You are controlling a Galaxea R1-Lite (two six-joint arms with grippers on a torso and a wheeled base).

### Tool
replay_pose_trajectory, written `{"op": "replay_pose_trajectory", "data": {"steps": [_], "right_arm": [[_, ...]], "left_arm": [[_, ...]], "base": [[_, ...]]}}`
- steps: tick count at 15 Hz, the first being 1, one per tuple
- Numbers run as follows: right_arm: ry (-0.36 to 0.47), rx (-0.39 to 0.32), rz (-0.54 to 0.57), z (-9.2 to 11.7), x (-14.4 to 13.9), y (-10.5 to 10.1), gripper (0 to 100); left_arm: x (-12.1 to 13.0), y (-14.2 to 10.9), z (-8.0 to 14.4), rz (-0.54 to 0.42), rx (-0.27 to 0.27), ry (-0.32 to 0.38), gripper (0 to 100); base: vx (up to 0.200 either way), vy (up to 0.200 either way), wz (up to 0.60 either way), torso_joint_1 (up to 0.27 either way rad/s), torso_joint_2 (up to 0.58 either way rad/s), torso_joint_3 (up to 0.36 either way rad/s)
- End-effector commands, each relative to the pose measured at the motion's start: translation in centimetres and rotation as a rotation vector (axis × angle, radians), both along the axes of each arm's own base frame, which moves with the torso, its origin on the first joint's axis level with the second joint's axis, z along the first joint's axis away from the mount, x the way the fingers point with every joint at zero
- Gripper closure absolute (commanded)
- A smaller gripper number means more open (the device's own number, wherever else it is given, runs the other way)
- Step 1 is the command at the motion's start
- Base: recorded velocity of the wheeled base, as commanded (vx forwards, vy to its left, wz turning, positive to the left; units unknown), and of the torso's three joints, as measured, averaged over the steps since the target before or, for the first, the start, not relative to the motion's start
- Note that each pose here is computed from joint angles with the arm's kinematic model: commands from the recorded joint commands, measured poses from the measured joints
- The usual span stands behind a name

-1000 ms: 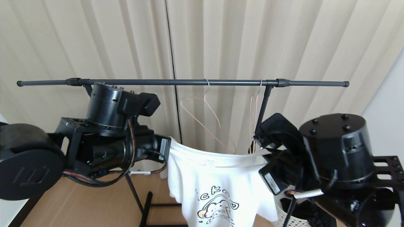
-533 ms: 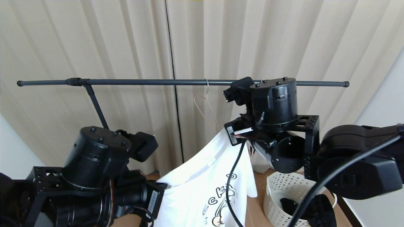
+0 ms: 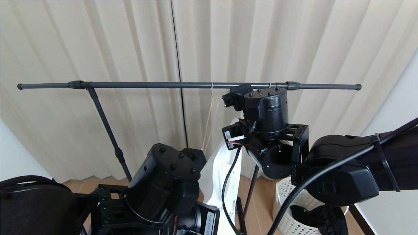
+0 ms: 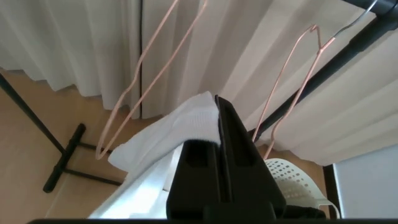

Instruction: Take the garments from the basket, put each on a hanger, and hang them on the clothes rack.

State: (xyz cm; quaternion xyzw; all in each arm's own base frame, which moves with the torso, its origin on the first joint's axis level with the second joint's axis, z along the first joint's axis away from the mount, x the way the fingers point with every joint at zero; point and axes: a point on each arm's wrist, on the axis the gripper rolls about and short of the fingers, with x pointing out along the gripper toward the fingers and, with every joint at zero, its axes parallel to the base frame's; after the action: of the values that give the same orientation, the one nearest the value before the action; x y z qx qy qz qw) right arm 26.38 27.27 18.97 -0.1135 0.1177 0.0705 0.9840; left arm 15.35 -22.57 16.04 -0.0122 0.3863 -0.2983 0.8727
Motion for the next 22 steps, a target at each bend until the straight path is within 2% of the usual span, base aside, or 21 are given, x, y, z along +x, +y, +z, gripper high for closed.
{"op": "replay_pose_trajectory", "data": {"steps": [1,3,5,7,9,10,12,13,18,20,22], "right_arm": [[-0.01,0.016,-0.002,0.7,-0.4,-0.5,100],[-0.008,0.032,-0.006,1.0,-1.0,-1.1,100],[0.002,0.053,-0.027,1.3,-2.4,-3.5,100],[0.035,0.069,-0.044,0.6,-4.0,-5.8,100],[0.065,0.074,-0.052,-0.3,-4.5,-6.4,100],[0.071,0.073,-0.042,-0.3,-4.5,-6.4,100],[0.072,0.072,-0.036,-0.2,-4.8,-6.6,100],[0.073,0.072,-0.036,-0.2,-4.8,-6.7,100],[0.066,0.045,-0.043,-0.1,-4.7,-7.0,100],[0.037,0.035,-0.033,1.0,-5.6,-7.9,100],[0.014,0.009,-0.02,1.8,-6.6,-8.9,100]], "left_arm": [[0.2,-0.5,-0.4,-0.002,0.012,0.007,100],[0.1,-0.4,-0.5,0.003,0.014,0.008,100],[0.2,0.1,0.0,0.035,0.014,-0.021,100],[0.7,0.5,0.3,0.068,0.013,-0.036,100],[1.2,0.5,0.4,0.08,0.012,-0.04,100],[2.0,0.1,0.0,0.086,0.031,-0.044,100],[2.3,-0.1,-0.1,0.09,0.036,-0.044,100],[2.4,-0.1,-0.1,0.091,0.038,-0.046,0],[4.1,1.4,0.0,0.143,0.062,-0.071,0],[5.4,2.1,0.3,0.174,0.069,-0.092,0],[7.4,2.6,0.3,0.195,0.102,-0.119,0]], "base": [[0.0,0.0,0.0,0.0,0.0,0.0],[0.0,0.0,0.0,0.0,0.0,0.0],[0.0,0.0,0.0,0.0,0.0,0.0],[0.0,0.0,0.0,0.0,0.0,0.0],[0.0,0.0,0.0,0.0,0.0,0.0],[0.0,0.0,0.0,0.0,0.0,0.0],[0.0,0.0,0.0,0.0,0.0,0.0],[0.0,0.0,0.0,0.0,0.0,0.0],[0.0,0.0,0.0,0.0,0.0,0.0],[0.0,0.0,0.0,0.0,0.0,0.0],[0.0,0.0,0.0,0.0,0.0,0.0]]}}
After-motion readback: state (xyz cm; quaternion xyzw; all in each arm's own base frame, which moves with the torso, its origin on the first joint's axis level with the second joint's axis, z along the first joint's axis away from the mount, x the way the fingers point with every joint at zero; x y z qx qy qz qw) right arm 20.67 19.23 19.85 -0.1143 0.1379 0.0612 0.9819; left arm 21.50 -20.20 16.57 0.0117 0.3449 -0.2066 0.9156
